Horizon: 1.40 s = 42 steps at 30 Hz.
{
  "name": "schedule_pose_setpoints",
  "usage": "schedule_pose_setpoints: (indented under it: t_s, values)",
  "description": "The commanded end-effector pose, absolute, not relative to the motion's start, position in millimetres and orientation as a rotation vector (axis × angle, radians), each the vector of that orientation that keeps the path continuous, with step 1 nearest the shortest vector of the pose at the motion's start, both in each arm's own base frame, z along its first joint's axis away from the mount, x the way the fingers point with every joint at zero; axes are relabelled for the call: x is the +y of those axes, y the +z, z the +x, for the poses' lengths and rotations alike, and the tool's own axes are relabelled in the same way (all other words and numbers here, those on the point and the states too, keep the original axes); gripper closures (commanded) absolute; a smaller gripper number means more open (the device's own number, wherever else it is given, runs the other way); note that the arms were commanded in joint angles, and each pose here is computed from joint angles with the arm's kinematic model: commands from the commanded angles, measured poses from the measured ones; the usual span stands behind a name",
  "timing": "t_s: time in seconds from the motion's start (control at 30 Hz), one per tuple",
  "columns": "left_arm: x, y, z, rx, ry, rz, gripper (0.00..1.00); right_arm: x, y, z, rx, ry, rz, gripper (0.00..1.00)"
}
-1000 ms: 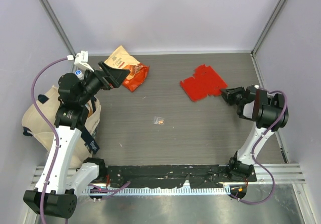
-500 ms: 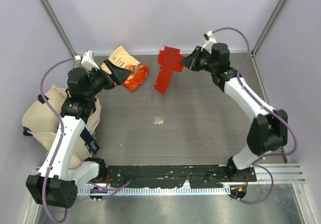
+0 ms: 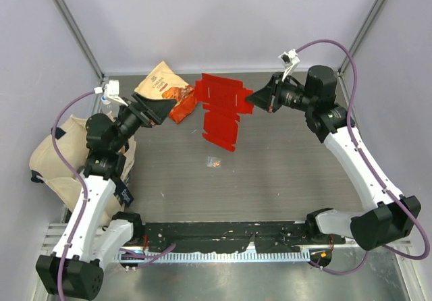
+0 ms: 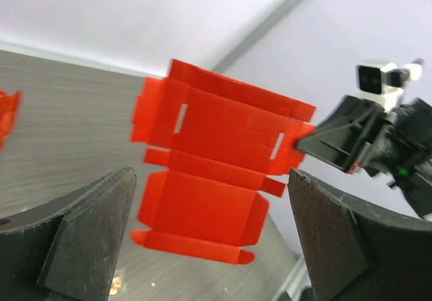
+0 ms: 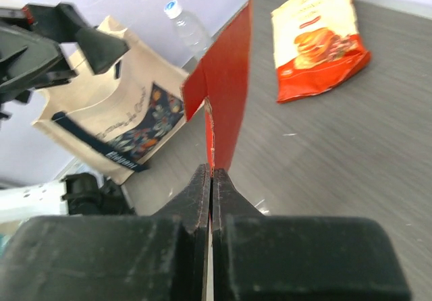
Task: Fold the paper box
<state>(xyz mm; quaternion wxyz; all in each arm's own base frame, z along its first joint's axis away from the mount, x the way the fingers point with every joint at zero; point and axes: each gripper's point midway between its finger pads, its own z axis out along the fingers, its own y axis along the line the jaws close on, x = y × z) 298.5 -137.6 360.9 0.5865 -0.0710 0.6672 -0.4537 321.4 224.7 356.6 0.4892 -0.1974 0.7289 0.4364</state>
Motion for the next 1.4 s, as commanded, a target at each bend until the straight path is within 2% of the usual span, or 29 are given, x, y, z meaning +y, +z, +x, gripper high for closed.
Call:
schedule_pose_setpoints:
  t_s: [0.0, 0.27, 0.37, 0.53, 0.63, 0.67, 0.73, 0.77, 0.83, 0.87, 0.93, 0.97, 1.0, 1.03, 1.07, 1.13, 1.2, 1.37]
  values:
    - [-166, 382, 282, 1.469, -1.256, 0.034, 0.0, 235, 389, 283, 1.632, 1.228, -0.584, 0.99]
    - [-156, 344, 304, 1.57, -1.136, -0.032, 0.0, 240, 400, 249, 1.527, 1.365, -0.667, 0.99]
    - [-169, 347, 301, 1.558, -1.236, 0.043, 0.0, 240, 405, 237, 1.496, 1.395, -0.692, 0.99]
    - [-187, 364, 289, 1.405, -1.511, 0.117, 0.08, 238, 404, 230, 1.491, 1.409, -0.695, 0.99]
    - [-193, 368, 282, 1.359, -1.623, 0.153, 0.23, 238, 403, 228, 1.492, 1.415, -0.695, 0.99]
    - [-193, 369, 279, 1.343, -1.648, 0.159, 0.36, 238, 402, 229, 1.491, 1.414, -0.694, 0.99]
    - [-194, 377, 273, 1.279, -1.669, 0.207, 0.51, 238, 397, 233, 1.514, 1.397, -0.681, 0.99]
    - [-194, 380, 271, 1.273, -1.685, 0.216, 0.67, 238, 396, 237, 1.525, 1.386, -0.673, 0.99]
    - [-195, 381, 269, 1.273, -1.684, 0.232, 0.83, 236, 389, 247, 1.586, 1.351, -0.629, 0.99]
    - [-195, 383, 267, 1.27, -1.677, 0.246, 0.93, 236, 384, 255, 1.601, 1.314, -0.625, 0.88]
    - [-196, 381, 267, 1.29, -1.654, 0.259, 0.98, 221, 365, 284, 1.766, 1.139, -0.461, 0.63]
    - [-196, 375, 271, 1.335, -1.599, 0.261, 1.0, 210, 350, 304, 1.821, 0.991, -0.436, 0.41]
    - [-196, 372, 271, 1.366, -1.562, 0.269, 1.0, 200, 341, 316, 1.88, 0.891, -0.391, 0.35]
    - [-195, 367, 276, 1.402, -1.512, 0.252, 1.0, 187, 322, 318, 1.986, 0.789, -0.354, 0.32]
    - [-195, 359, 275, 1.503, -1.468, 0.219, 1.0, 170, 326, 333, 1.993, 0.636, -0.303, 0.3]
    - [-194, 347, 277, 1.533, -1.265, 0.33, 1.0, 165, 318, 337, 2.03, 0.551, -0.358, 0.3]
    - [-197, 341, 270, 1.588, -1.153, 0.397, 1.0, 169, 319, 338, 2.023, 0.529, -0.406, 0.3]
    - [-203, 344, 255, 1.615, -1.184, 0.489, 1.0, 211, 335, 312, 1.891, 0.656, -0.698, 0.29]
